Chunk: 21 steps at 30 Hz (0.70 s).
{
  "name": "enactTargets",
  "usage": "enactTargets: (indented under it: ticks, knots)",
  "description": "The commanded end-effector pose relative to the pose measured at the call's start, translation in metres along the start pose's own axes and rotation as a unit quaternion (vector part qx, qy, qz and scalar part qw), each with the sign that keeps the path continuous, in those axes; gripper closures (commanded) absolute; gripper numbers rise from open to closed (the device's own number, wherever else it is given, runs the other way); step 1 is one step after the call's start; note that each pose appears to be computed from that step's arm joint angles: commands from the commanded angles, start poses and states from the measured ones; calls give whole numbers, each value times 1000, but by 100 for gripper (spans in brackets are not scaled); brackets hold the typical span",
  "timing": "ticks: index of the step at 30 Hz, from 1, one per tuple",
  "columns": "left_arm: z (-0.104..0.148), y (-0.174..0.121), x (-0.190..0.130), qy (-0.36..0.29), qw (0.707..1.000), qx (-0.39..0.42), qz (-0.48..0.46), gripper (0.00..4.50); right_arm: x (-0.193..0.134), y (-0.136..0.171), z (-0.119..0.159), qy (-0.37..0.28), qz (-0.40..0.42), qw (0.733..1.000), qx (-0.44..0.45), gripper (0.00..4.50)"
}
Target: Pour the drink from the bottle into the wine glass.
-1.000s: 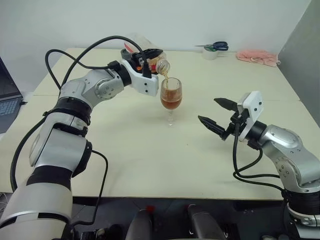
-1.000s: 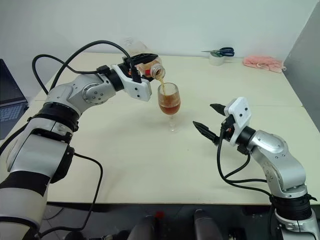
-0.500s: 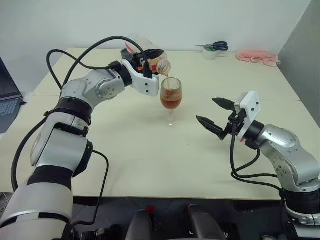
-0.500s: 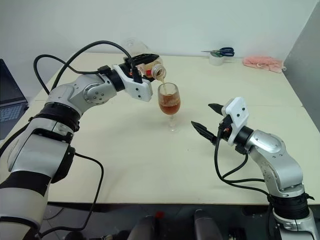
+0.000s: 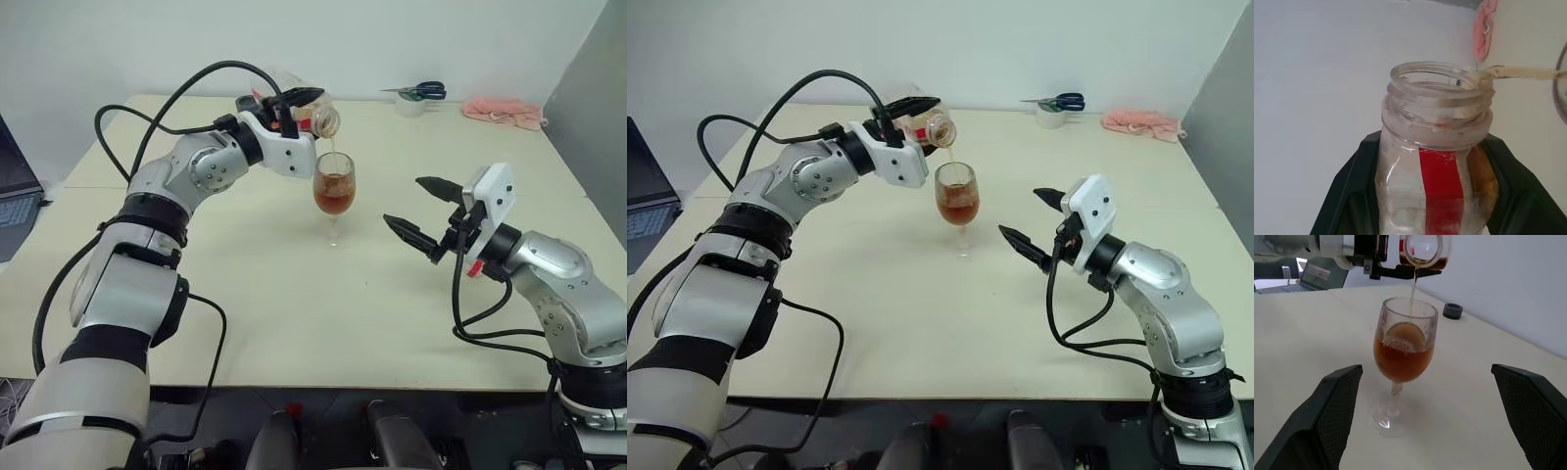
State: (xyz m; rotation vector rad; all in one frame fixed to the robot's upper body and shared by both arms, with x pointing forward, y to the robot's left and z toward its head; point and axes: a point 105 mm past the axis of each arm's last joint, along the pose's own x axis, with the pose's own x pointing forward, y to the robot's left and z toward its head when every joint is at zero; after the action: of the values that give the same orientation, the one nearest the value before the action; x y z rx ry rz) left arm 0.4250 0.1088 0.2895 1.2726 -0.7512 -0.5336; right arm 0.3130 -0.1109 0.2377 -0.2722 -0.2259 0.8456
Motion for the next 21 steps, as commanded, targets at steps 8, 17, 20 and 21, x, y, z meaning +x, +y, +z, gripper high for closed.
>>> enactTargets:
  ticks: [8, 17, 20, 21]
  knots:
    - [-56, 38, -49, 78, 899, -377, 209, 236, 37, -18, 72, -84, 0, 996, -22, 0]
    - [-96, -8, -96, 193, 793, -515, 262, 236, 79, 39, 90, -72, 109, 990, -50, 0]
    - [-98, -24, -99, 205, 778, -535, 259, 236, 89, 48, 88, -72, 119, 989, -49, 0]
    - [-100, -31, -101, 210, 769, -544, 261, 236, 92, 50, 83, -65, 121, 989, -50, 0]
